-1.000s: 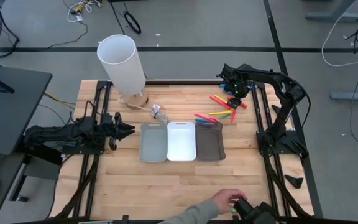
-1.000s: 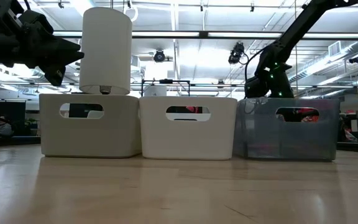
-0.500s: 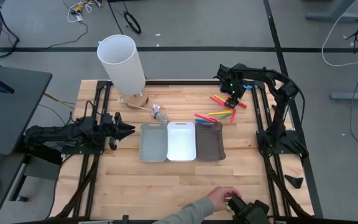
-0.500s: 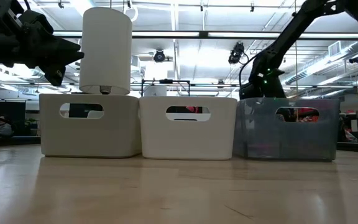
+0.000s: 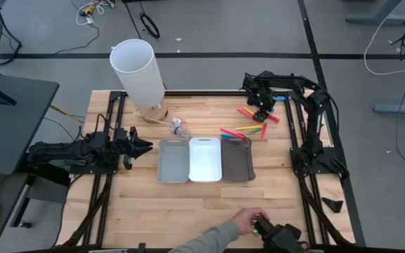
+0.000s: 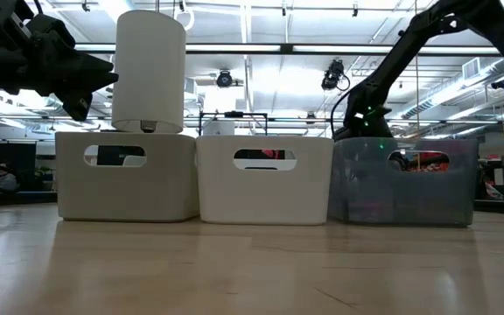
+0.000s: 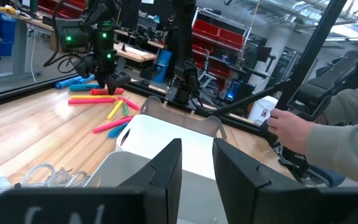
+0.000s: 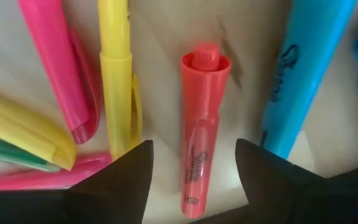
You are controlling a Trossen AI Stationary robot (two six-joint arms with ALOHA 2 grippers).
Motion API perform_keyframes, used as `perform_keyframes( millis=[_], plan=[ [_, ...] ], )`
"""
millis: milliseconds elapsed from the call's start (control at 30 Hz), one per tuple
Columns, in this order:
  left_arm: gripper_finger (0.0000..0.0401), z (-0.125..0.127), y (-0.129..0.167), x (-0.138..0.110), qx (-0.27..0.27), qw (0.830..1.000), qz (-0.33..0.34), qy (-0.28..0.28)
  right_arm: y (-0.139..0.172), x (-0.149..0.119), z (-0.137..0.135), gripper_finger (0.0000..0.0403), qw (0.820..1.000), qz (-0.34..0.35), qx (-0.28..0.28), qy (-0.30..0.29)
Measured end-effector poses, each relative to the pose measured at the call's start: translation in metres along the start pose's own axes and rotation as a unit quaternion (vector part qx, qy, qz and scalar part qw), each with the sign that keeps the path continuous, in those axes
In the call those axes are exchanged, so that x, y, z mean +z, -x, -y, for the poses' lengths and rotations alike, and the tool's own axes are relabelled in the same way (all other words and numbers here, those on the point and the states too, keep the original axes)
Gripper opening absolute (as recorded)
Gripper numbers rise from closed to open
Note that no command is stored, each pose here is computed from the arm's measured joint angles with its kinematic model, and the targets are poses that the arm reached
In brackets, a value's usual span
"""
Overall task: Pick & Place Markers
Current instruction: Put the orange marker into the gray bin
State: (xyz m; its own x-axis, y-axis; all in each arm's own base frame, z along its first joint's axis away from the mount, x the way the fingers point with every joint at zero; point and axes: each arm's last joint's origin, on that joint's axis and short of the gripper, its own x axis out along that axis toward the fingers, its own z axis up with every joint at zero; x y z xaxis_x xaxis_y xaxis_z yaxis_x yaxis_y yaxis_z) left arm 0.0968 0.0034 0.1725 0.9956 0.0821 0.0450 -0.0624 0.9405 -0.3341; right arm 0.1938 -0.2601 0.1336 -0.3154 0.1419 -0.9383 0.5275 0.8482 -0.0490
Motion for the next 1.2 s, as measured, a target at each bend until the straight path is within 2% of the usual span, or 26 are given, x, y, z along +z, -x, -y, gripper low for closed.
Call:
perform_keyframes(
  millis=[200,567,1200],
  plan=[
    [0.0096,0.0,0.0,0.0,0.0,1.0,0.0,0.0,-0.001,0.0,0.0,0.0173,1.0,-0.002,0.001,0.003],
    [0.0096,0.0,0.0,0.0,0.0,1.0,0.0,0.0,-0.001,0.0,0.0,0.0054,1.0,-0.001,0.0,0.007],
    [0.0096,0.0,0.0,0.0,0.0,1.0,0.0,0.0,0.009,-0.002,0.001,0.0056,1.0,-0.012,0.003,-0.016]
  ],
)
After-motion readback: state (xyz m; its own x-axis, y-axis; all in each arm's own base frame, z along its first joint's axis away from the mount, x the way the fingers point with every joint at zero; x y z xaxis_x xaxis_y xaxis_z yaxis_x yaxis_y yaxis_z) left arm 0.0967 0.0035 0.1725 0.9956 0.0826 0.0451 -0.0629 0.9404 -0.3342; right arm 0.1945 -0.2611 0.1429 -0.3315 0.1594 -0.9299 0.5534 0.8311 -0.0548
